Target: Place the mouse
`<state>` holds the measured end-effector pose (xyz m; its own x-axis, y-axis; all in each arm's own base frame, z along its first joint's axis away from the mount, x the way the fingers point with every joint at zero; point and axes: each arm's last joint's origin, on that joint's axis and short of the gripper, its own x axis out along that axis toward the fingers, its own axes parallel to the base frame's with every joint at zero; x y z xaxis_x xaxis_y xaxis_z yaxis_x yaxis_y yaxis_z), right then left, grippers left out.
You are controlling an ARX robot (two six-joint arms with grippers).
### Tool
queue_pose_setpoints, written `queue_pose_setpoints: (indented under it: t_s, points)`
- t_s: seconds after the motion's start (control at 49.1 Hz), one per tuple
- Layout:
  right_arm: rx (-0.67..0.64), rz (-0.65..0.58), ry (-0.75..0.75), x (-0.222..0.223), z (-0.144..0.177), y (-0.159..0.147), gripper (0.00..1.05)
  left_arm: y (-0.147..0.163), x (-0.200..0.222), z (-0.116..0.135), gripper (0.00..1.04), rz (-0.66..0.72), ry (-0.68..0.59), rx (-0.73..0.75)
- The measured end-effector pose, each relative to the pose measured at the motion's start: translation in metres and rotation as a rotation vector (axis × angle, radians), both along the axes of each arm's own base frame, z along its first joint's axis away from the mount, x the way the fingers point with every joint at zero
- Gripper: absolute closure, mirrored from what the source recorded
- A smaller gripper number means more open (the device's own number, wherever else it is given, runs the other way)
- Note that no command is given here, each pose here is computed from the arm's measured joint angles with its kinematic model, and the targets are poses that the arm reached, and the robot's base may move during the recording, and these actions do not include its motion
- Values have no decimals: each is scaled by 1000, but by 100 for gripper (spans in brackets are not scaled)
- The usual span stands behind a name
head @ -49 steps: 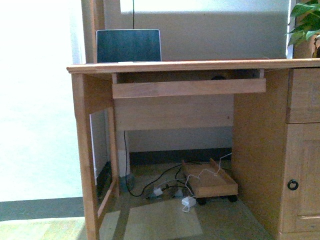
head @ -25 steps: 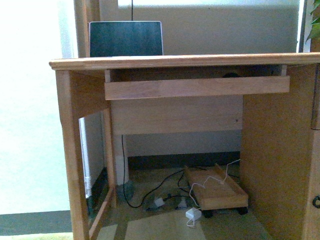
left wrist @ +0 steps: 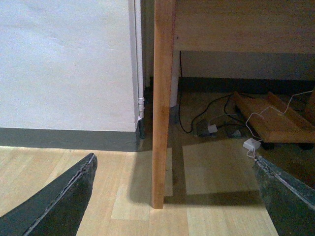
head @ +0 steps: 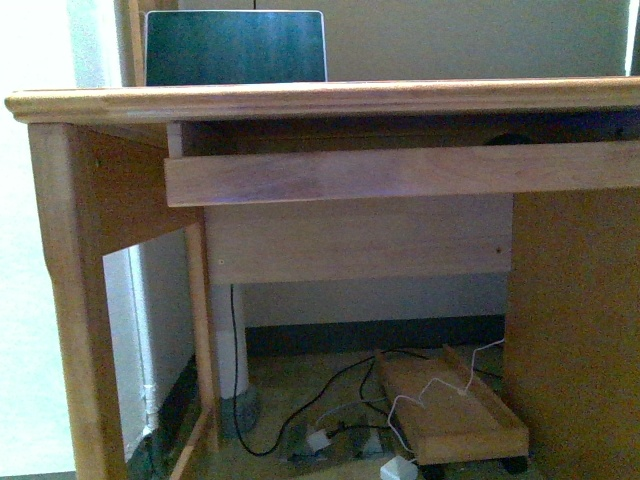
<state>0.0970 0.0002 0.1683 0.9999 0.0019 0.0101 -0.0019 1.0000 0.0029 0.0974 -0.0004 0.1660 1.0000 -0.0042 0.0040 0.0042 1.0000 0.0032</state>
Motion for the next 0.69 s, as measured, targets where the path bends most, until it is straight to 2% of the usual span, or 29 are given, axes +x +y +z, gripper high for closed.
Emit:
queue_pose_setpoints:
  t_s: [0.692]
  points:
    - [0,1,0,0,0,0,7,0,0,0,8,0,0,0]
